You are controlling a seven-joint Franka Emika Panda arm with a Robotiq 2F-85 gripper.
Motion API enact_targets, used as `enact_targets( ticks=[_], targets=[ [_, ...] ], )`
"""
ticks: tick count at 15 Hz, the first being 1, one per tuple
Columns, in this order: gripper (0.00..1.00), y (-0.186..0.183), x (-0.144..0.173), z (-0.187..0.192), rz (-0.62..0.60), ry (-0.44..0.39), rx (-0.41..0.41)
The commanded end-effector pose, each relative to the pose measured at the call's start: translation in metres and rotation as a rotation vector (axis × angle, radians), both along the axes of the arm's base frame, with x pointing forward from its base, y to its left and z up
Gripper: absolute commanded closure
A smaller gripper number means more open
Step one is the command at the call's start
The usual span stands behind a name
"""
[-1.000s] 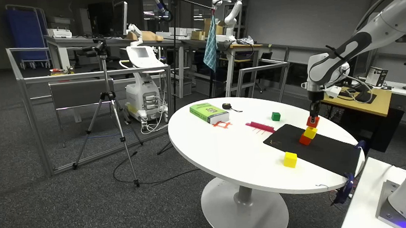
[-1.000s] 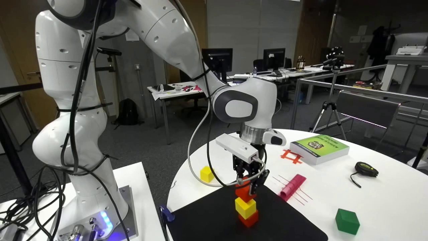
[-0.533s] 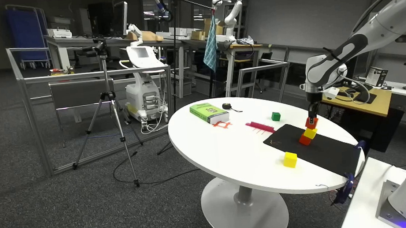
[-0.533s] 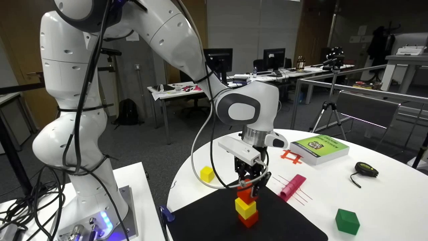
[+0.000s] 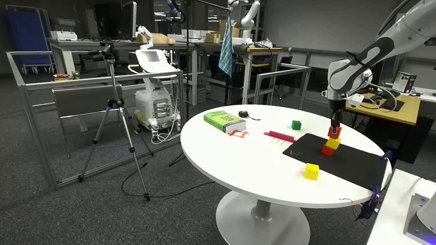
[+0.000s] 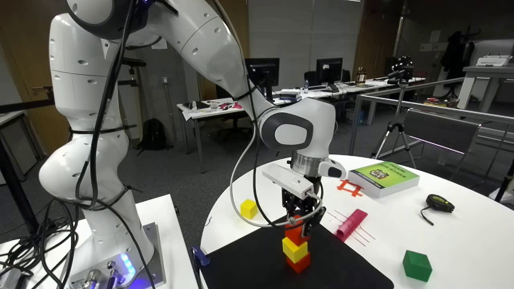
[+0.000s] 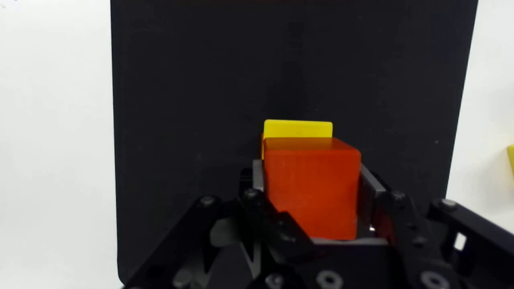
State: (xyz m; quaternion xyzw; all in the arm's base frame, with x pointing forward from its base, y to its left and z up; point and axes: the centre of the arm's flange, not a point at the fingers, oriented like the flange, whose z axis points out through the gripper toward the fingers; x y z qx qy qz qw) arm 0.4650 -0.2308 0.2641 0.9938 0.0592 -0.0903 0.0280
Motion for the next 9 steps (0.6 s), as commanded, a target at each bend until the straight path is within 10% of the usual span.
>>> enact_targets(
  ticks=[1,9],
  targets=[
    [0.70,-0.0021,0.0021,0.0046,-0.015,-0.006,-0.020],
    [0.70,-0.0052,-0.0014,0.0044,-0.012,0.014,-0.030]
  ],
)
